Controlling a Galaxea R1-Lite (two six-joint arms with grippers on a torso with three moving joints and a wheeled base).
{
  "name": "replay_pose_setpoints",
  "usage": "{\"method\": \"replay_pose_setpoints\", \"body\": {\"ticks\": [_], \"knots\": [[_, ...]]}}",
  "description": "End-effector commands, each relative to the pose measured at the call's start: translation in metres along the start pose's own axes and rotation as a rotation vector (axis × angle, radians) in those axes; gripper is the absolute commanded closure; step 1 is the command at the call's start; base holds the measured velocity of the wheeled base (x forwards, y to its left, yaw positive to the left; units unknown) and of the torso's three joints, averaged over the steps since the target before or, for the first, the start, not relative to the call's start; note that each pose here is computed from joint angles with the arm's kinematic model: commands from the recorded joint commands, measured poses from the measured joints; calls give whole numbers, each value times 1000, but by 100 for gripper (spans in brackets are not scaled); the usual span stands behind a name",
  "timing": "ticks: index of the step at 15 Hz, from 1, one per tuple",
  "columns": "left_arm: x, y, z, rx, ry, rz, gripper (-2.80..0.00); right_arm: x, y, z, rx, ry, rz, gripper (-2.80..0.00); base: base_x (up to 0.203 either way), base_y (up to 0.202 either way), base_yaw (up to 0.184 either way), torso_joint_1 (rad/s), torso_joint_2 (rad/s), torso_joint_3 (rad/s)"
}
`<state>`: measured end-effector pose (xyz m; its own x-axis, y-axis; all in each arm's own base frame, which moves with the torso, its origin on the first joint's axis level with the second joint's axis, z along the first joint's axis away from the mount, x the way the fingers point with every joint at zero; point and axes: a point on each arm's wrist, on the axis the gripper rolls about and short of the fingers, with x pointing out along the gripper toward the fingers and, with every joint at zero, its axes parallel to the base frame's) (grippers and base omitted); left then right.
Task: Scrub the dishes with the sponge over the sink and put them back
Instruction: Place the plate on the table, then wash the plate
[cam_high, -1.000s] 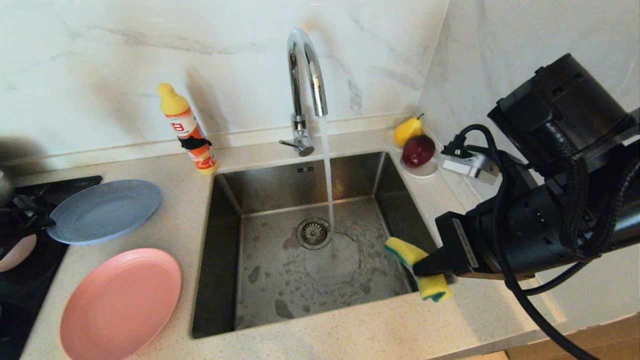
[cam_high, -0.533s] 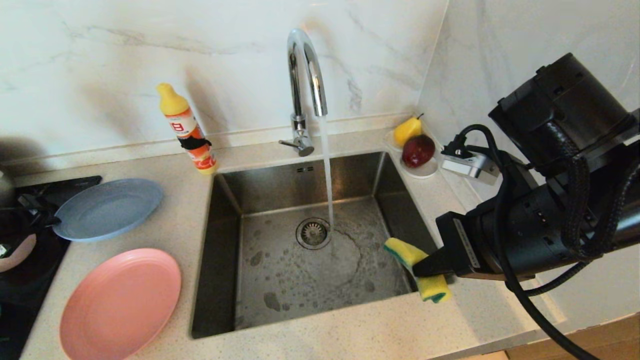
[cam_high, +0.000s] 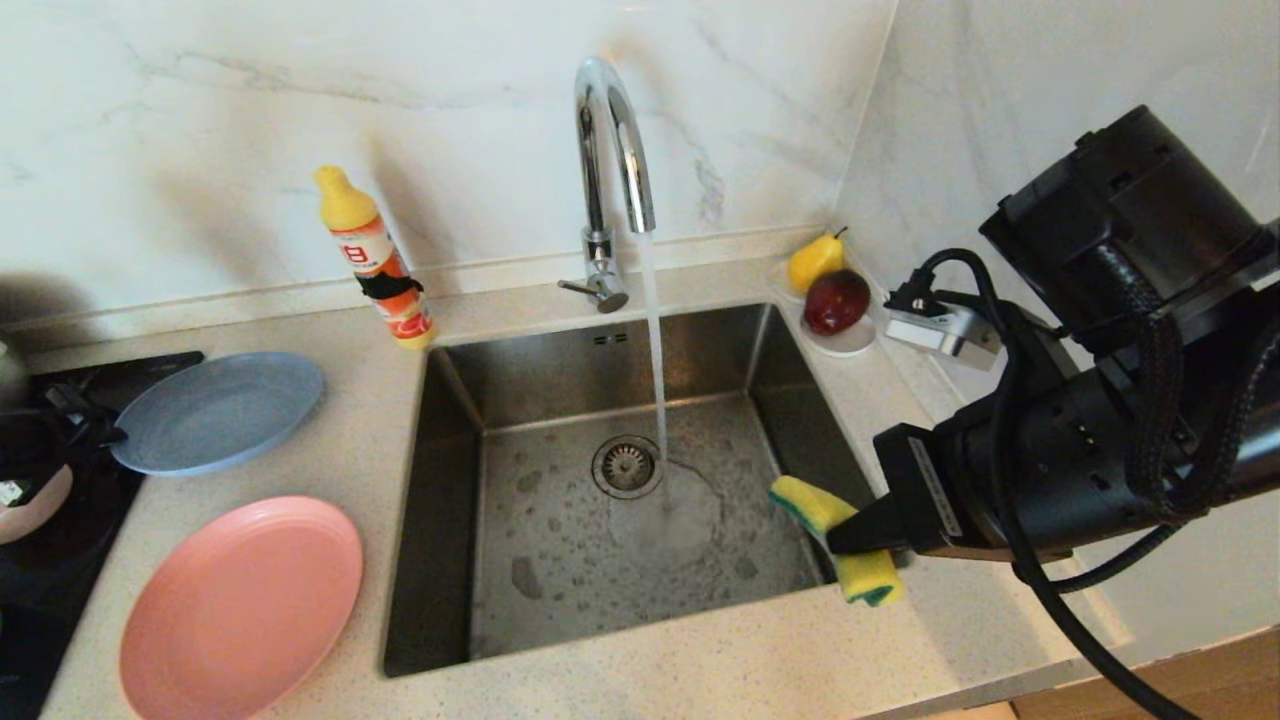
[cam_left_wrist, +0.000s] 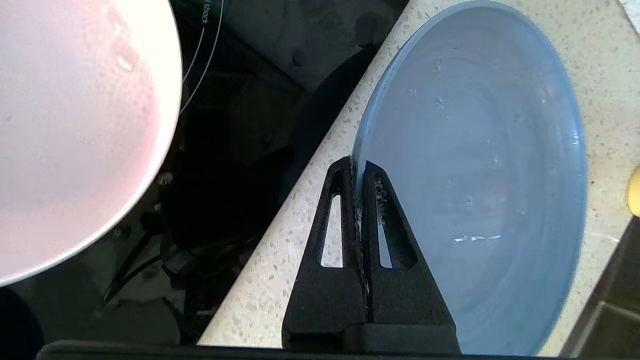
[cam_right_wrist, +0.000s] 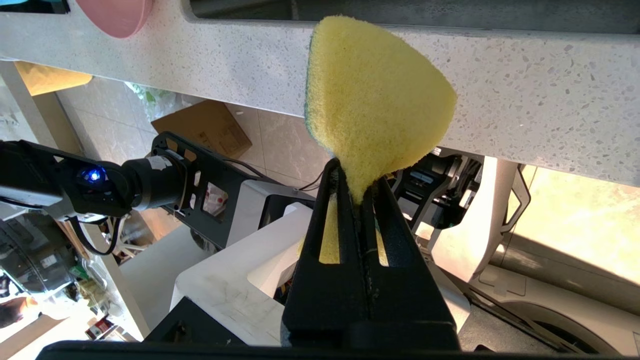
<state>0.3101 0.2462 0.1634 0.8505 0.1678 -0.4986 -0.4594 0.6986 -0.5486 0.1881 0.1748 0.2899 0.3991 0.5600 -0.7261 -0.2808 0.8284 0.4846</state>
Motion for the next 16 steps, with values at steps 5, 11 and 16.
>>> {"method": "replay_pose_setpoints", "body": {"ticks": [5,11,16], "knots": [[-6,-5,4,-4,-15,-13,-280,-2,0,-1,3,0,1,0,0,0,0,0,0,0],[-75,-43,12,45,-90,-44,-280,-7,0,-1,2,-11,7,0,0,0,0,0,0,0],[-130,-54,-25,178,96,29,0,-9,-5,1,16,-24,-1,0,0,0,0,0,0,0]]}}
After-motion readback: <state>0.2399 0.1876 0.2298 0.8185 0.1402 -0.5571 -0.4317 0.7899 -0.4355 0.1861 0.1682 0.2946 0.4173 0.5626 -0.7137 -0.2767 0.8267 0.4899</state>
